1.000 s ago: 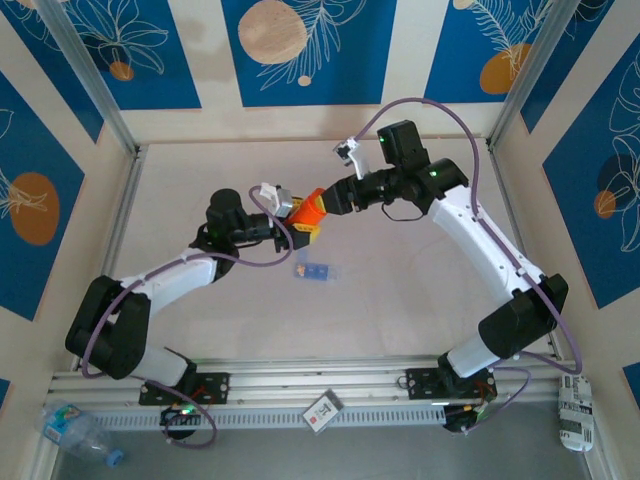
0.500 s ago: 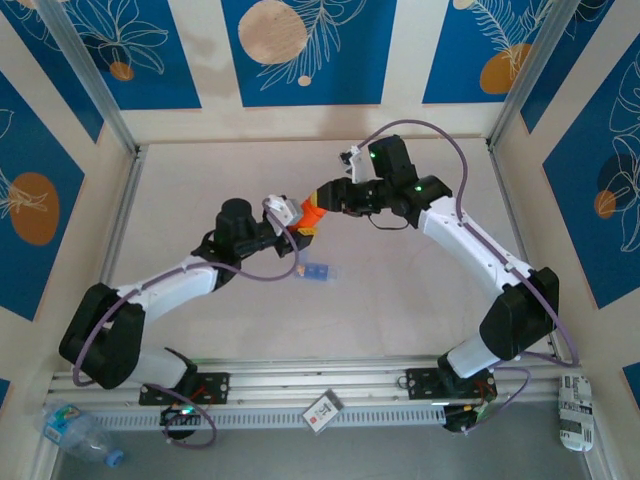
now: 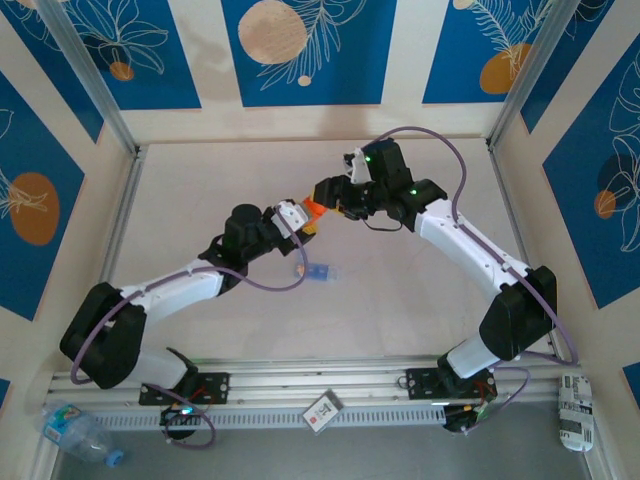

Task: Sort the pills into containers

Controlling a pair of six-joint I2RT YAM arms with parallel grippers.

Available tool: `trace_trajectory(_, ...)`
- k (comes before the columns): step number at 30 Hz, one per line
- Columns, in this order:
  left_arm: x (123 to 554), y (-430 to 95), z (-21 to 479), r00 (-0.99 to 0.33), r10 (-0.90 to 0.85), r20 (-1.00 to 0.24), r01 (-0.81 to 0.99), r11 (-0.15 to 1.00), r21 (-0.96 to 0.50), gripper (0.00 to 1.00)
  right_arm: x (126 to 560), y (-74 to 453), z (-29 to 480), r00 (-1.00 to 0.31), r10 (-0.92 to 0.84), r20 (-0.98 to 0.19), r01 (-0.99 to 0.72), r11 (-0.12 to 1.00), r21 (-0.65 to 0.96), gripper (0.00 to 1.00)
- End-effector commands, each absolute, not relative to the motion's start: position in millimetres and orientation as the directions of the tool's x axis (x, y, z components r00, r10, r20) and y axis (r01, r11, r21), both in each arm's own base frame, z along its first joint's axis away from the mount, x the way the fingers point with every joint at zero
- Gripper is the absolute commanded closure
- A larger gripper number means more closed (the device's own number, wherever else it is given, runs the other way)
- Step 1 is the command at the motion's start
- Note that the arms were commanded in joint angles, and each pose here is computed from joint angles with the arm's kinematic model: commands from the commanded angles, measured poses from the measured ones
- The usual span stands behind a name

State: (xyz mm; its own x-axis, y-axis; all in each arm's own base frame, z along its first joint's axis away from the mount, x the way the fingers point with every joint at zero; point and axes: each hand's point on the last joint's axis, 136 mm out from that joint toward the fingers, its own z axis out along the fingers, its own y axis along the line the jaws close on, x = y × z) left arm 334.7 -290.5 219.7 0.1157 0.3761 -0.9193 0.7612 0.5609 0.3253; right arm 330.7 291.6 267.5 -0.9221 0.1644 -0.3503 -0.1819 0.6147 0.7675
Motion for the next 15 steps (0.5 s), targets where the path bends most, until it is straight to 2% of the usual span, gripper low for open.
trace_trajectory(1,325.1,-308.6,281.4,0.272,0.195,-0.942,0.781,0.527,0.334,1.00,319.1,291.7,279.7,-0.935,0.127,-0.330,-0.199,0.581,0.789,0.32)
trace_trajectory(5,331.0,-298.0,277.1,0.222,0.161,-0.962,0.804,0.527,0.274,1.00,312.1,275.0,307.6,-0.904,0.129,-0.406,-0.271,0.561,0.782,0.15)
trace_trajectory(7,330.5,-295.7,275.1,0.199,0.141,-0.970,0.825,0.510,0.243,1.00,307.9,267.0,316.2,-0.889,0.128,-0.439,-0.304,0.552,0.776,0.12)
trace_trajectory(11,326.1,-294.0,271.8,0.155,0.110,-0.982,0.872,0.451,0.188,1.00,303.9,253.9,331.8,-0.840,0.122,-0.529,-0.397,0.526,0.752,0.10)
trace_trajectory(15,318.5,-295.2,271.2,0.099,0.074,-0.992,0.922,0.367,0.119,1.00,305.7,250.1,344.4,-0.759,0.052,-0.649,-0.526,0.538,0.659,0.11)
